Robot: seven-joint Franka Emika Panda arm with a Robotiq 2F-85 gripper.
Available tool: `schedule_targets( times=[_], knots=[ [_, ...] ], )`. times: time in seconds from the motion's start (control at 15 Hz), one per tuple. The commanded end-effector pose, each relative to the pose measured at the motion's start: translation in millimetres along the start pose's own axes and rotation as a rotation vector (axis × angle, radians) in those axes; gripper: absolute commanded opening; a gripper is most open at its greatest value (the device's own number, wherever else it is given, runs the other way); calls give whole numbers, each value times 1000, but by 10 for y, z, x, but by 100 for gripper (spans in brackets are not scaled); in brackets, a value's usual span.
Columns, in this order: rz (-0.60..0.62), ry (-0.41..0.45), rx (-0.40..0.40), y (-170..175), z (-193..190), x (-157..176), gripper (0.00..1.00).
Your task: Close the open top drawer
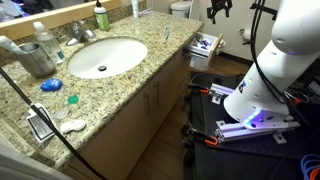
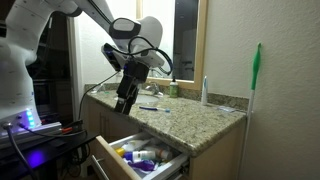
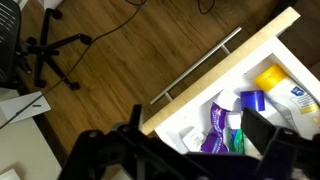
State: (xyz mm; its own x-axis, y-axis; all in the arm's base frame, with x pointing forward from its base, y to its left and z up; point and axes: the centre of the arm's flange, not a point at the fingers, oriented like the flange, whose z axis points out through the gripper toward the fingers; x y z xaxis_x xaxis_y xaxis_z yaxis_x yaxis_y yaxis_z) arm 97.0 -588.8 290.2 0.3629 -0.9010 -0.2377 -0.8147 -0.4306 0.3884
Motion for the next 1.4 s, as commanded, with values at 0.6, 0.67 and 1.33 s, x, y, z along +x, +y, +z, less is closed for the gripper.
schedule_targets(
  times=[0.6, 0.67, 1.33],
  knots=[
    [104, -37, 166, 944, 980, -118, 100],
    [110, -18, 173, 976, 1090, -140, 100],
    [142, 44, 248, 602, 1556, 25, 100]
  ],
)
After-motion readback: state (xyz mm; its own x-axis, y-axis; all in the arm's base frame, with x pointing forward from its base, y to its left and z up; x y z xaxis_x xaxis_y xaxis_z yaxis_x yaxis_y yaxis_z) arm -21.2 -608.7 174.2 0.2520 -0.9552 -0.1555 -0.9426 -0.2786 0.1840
